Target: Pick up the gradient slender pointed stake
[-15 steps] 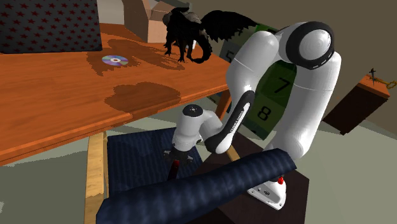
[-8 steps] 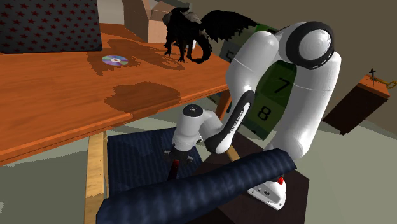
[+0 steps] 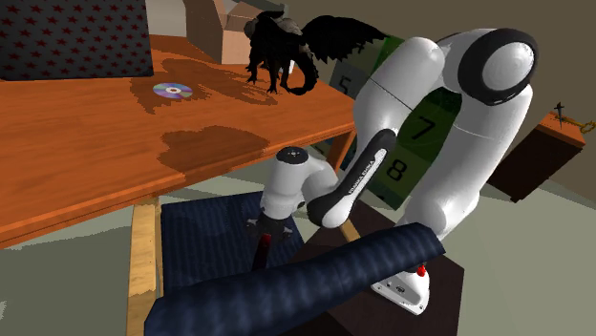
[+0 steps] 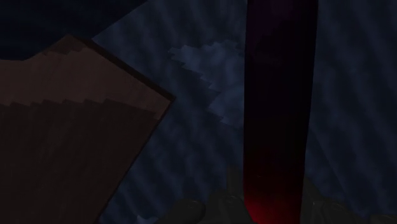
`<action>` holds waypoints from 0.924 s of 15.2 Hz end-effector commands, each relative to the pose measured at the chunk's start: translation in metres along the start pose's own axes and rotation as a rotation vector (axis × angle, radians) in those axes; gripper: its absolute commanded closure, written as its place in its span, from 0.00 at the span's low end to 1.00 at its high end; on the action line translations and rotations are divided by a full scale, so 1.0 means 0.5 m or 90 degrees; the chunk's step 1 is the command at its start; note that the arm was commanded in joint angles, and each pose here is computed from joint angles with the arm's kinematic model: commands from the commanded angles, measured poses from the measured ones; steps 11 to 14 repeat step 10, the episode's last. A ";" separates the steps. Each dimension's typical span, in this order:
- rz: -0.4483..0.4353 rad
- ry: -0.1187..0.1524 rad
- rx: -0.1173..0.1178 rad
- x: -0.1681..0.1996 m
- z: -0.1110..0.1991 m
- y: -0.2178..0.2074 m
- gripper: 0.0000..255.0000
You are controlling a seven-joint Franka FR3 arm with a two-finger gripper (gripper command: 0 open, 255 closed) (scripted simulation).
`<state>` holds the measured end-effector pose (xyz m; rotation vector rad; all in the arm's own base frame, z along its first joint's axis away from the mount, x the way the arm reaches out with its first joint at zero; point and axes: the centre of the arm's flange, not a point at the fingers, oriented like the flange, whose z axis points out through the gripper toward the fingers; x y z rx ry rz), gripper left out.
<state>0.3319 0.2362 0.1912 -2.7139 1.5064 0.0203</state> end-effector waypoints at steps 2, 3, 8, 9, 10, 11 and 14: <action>0.001 -0.001 -0.001 -0.001 -0.030 -0.001 1.00; 0.001 -0.001 -0.001 -0.001 -0.041 -0.001 1.00; 0.001 -0.001 -0.001 -0.002 -0.094 -0.003 1.00; 0.001 -0.001 -0.001 -0.003 -0.095 -0.003 1.00; 0.001 -0.001 -0.001 -0.003 -0.095 -0.003 1.00; 0.001 -0.001 -0.001 -0.003 -0.095 -0.003 1.00; 0.001 -0.001 -0.001 -0.003 -0.095 -0.003 1.00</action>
